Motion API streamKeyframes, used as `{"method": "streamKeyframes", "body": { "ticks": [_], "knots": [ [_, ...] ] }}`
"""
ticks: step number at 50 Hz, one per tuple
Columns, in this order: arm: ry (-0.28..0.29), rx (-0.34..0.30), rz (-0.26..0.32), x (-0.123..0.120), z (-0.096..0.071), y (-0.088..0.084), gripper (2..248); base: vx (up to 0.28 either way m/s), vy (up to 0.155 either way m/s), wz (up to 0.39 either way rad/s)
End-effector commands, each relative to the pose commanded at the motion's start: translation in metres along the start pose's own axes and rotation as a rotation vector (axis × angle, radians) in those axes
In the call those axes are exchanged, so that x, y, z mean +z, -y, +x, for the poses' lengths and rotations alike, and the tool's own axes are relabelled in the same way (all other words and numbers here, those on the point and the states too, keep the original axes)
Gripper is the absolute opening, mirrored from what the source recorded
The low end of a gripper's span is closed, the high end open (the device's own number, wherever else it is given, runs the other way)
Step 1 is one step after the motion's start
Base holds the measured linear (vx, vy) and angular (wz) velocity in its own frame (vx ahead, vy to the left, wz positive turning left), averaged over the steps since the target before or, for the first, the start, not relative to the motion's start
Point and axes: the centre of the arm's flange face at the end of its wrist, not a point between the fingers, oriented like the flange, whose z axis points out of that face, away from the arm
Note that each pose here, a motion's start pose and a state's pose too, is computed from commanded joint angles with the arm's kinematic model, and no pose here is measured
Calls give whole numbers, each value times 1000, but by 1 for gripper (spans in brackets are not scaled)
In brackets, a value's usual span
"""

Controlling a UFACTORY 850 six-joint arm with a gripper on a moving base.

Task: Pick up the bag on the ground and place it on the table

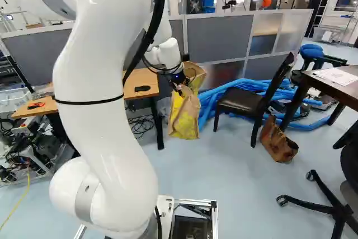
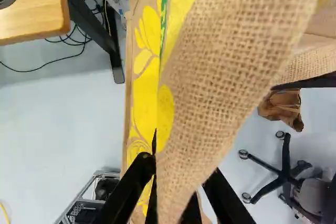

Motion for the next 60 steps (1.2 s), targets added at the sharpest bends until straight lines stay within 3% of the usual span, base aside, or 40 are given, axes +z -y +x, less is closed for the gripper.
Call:
{"method": "streamKeyframes", "body": {
  "ticks": [60],
  "knots": [
    [49,1,-4,-73,19,-6,23,0,0,0]
  ]
}}
